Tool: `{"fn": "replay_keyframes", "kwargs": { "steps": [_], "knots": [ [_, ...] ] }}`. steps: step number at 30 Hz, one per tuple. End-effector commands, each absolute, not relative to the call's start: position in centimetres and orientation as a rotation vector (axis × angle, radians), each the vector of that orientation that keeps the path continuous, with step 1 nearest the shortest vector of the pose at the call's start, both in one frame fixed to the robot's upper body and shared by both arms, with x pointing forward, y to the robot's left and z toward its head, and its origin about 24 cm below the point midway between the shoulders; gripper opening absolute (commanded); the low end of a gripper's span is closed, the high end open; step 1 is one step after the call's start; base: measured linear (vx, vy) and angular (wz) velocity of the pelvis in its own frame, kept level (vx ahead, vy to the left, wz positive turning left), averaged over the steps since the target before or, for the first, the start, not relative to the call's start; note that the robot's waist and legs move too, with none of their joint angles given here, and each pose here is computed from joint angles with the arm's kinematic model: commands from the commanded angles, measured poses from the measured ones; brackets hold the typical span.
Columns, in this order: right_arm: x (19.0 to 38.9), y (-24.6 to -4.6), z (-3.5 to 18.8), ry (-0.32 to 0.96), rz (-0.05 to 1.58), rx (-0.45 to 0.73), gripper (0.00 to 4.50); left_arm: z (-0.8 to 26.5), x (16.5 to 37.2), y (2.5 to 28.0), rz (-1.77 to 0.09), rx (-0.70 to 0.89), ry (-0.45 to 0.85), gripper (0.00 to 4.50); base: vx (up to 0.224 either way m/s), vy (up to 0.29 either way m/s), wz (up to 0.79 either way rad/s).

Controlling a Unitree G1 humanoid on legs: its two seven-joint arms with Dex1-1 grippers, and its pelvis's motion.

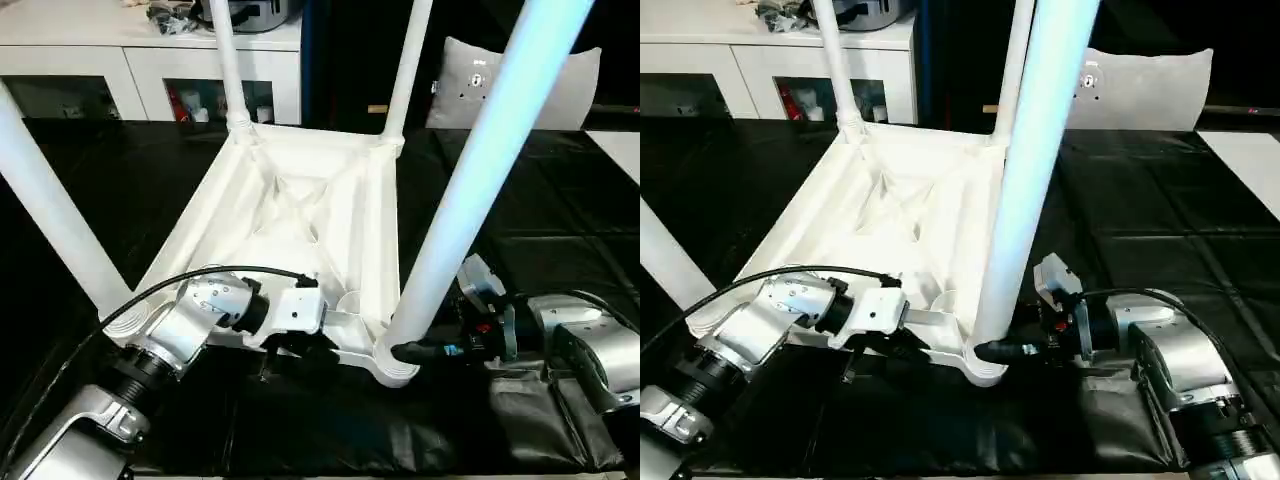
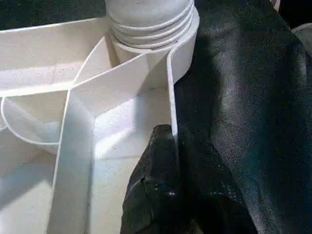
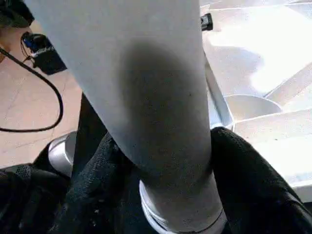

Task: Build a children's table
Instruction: Rotate leg to tighten

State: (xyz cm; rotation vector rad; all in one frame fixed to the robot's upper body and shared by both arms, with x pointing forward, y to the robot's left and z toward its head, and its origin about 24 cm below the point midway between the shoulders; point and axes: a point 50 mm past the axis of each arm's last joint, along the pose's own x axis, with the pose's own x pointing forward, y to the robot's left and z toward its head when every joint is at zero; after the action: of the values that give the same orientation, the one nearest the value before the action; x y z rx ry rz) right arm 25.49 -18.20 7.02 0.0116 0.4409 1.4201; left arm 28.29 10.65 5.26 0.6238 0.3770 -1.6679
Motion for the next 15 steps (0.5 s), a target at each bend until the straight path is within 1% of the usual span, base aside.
{"fn": "replay_keyframes", "kwargs": {
  "steps": [1,2,4,5,6,7,8,9,12,15],
  "knots": [
    [25.8,-17.0,7.4,0.401,1.354,0.087,2.1,4.5,28.2,10.3,-1.607,0.588,0.443,0.0,0.0,0.0,0.0],
    [25.8,-17.0,7.4,0.401,1.353,0.087,2.1,4.5,28.2,10.3,-1.606,0.588,0.443,0.0,0.0,0.0,0.0],
    [26.3,-16.5,7.0,0.406,1.261,0.08,2.1,4.4,28.4,10.1,-1.544,0.538,0.466,0.0,0.0,0.0,0.0],
    [26.8,-16.2,6.5,0.412,1.181,0.063,2.1,4.4,28.5,9.8,-1.5,0.512,0.472,0.0,0.0,0.0,0.0],
    [27.8,-15.9,6.0,0.418,1.047,0.046,2.1,4.4,28.6,9.3,-1.436,0.467,0.478,0.0,0.0,0.0,0.0],
    [28.4,-15.8,5.7,0.426,0.97,0.044,2.09,4.4,28.7,8.9,-1.406,0.44,0.481,0.0,0.0,0.0,0.0],
    [28.6,-15.7,5.6,0.431,0.938,0.045,2.08,4.5,28.7,8.8,-1.394,0.427,0.482,0.0,0.0,0.0,0.0],
    [29.2,-15.5,5.3,0.455,0.835,0.045,2.06,4.6,28.8,8.1,-1.349,0.391,0.479,0.0,0.0,0.0,0.0],
    [30.3,-15.0,4.8,0.48,0.608,0.064,2.03,4.7,29.5,6.3,-1.202,0.331,0.475,0.0,0.0,0.0,0.0],
    [30.6,-14.5,4.6,0.477,0.546,0.066,2.02,4.9,29.9,5.1,-1.132,0.287,0.457,0.0,0.0,0.0,0.0]
  ]
}}
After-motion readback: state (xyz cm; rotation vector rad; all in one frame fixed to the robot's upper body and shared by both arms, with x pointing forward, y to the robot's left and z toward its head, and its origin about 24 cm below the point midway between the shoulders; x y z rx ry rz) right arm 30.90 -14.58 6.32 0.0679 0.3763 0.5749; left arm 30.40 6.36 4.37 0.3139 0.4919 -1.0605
